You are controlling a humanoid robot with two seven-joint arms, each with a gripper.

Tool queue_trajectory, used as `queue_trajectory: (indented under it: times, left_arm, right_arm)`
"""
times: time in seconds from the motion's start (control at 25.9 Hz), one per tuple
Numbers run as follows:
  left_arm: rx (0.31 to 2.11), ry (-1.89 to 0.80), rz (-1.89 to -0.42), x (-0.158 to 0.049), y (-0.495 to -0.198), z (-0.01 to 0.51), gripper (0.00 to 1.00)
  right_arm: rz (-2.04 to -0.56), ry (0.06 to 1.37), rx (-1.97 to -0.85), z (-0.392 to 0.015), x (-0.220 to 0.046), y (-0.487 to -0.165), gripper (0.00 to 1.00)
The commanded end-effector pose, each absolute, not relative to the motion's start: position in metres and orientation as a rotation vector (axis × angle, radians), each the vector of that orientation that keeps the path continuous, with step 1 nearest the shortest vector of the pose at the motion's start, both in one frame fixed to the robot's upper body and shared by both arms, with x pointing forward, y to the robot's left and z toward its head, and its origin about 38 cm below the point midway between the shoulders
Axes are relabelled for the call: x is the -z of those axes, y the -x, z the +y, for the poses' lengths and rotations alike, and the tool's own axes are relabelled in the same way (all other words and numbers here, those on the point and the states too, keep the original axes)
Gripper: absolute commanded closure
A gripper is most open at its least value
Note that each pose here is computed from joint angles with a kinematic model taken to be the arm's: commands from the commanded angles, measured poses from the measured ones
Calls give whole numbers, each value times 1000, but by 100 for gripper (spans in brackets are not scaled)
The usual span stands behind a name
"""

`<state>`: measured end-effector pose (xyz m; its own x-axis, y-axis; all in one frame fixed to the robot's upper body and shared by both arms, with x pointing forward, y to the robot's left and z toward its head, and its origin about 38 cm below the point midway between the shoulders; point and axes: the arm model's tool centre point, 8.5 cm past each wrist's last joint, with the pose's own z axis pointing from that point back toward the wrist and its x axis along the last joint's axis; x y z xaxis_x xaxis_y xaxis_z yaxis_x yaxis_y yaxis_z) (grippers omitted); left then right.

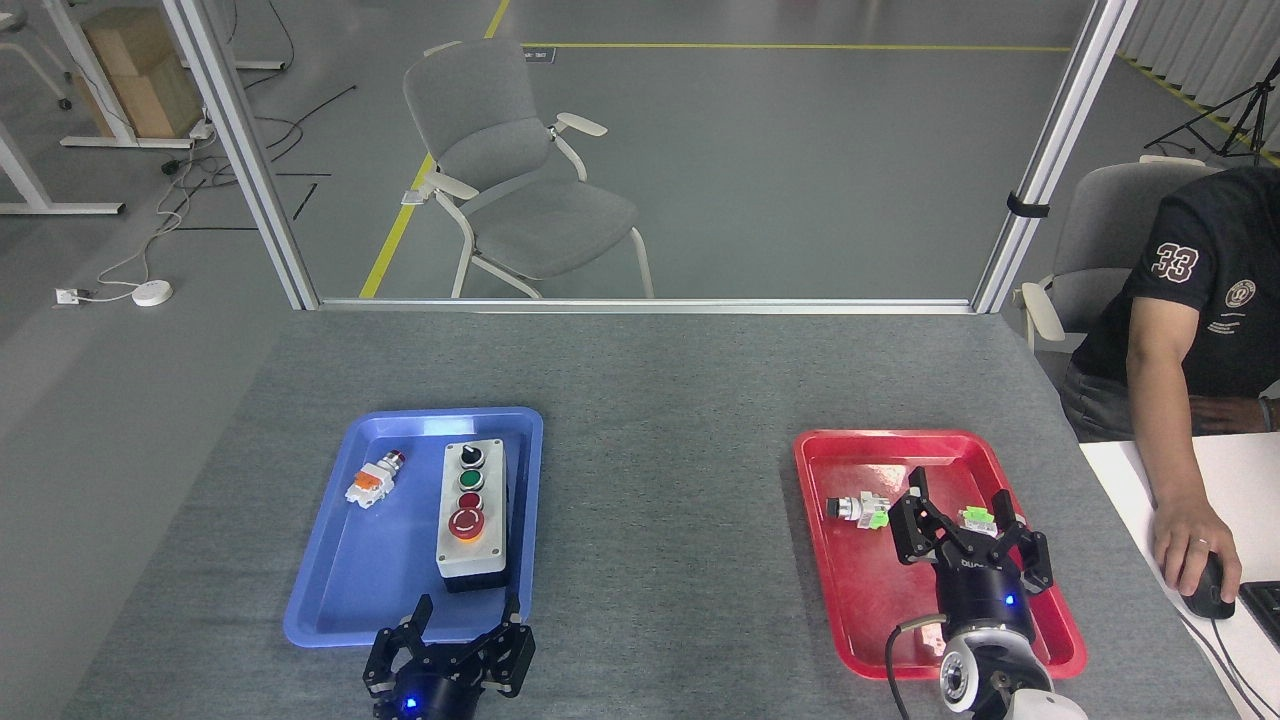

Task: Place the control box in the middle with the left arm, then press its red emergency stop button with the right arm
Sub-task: 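Move the left gripper forward to the gray control box in the blue tray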

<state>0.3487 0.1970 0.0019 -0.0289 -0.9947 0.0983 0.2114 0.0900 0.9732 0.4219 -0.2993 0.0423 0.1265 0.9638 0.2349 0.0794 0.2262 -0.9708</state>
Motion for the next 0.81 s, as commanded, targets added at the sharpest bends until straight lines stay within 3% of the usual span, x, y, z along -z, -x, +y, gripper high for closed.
queue_trajectory:
  times: [0.0,0.27,0.77]
  left_arm:
    - [1278,-931,-1073,4,-368,194,2]
    - [1281,-923,-1059,1,-402,191,2]
    - [1288,-919,-975,12,-425,198,1]
  right_arm:
    - [-1255,1142,-904,-299,-42,-422,2]
    - [-1269,1136,-902,-295,-44,-424,2]
    - [-1258,1145,-903,-300,-44,-423,1]
